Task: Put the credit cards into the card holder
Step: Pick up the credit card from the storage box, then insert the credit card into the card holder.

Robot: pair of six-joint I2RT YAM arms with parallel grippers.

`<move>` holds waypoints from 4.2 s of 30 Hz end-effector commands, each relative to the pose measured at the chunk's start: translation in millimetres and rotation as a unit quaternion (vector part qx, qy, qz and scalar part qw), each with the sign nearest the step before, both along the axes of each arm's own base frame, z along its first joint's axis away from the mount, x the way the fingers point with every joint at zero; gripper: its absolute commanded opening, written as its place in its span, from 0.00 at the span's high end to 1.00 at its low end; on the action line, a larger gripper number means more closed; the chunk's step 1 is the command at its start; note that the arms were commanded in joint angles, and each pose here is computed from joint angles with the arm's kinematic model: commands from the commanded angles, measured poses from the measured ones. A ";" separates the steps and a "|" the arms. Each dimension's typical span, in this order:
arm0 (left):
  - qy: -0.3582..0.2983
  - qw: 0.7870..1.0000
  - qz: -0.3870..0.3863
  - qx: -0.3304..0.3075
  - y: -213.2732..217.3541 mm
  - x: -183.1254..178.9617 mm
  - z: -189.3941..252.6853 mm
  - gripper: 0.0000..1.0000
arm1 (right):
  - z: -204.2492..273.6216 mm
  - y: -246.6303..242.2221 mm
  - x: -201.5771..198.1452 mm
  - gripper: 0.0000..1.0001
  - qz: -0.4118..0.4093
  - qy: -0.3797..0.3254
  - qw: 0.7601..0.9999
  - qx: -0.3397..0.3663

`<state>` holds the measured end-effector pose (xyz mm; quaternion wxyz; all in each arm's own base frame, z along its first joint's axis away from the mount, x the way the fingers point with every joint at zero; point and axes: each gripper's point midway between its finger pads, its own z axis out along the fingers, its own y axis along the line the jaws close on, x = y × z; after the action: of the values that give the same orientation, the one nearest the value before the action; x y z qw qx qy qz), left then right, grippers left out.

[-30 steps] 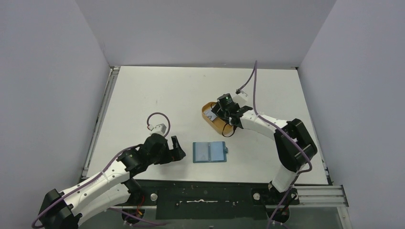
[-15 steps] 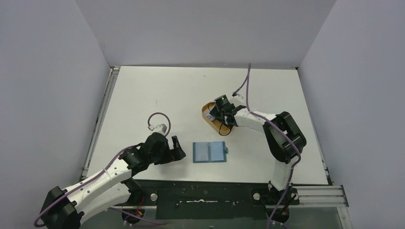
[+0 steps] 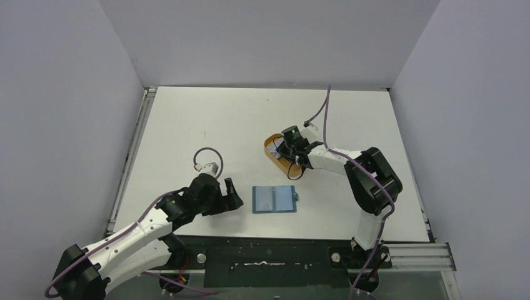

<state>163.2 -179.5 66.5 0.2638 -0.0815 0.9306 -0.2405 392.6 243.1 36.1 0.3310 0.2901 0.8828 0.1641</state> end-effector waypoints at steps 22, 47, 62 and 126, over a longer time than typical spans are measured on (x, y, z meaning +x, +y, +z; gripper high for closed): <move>-0.022 0.999 -0.007 -0.022 -8.7 8.9 11.5 0.06 | 12.9 -2.4 -2.2 0.67 0.012 -0.022 0.999 0.028; -0.020 0.999 -0.008 -0.025 -13.0 12.4 11.4 0.06 | 20.4 -17.1 -19.9 0.93 0.005 -0.033 0.998 0.050; -0.028 0.999 -0.007 -0.022 -13.4 16.8 16.8 0.06 | 61.8 -9.3 -20.7 1.00 -0.009 -0.033 0.993 0.109; -0.038 0.993 -0.096 -0.056 -72.0 26.6 43.6 0.29 | 73.8 -0.5 -209.1 1.00 0.404 0.012 0.910 0.091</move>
<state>165.0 -226.5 83.1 0.2383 0.0013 0.9268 -0.2904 147.5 210.9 92.5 0.1417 -0.0474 0.9386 0.3110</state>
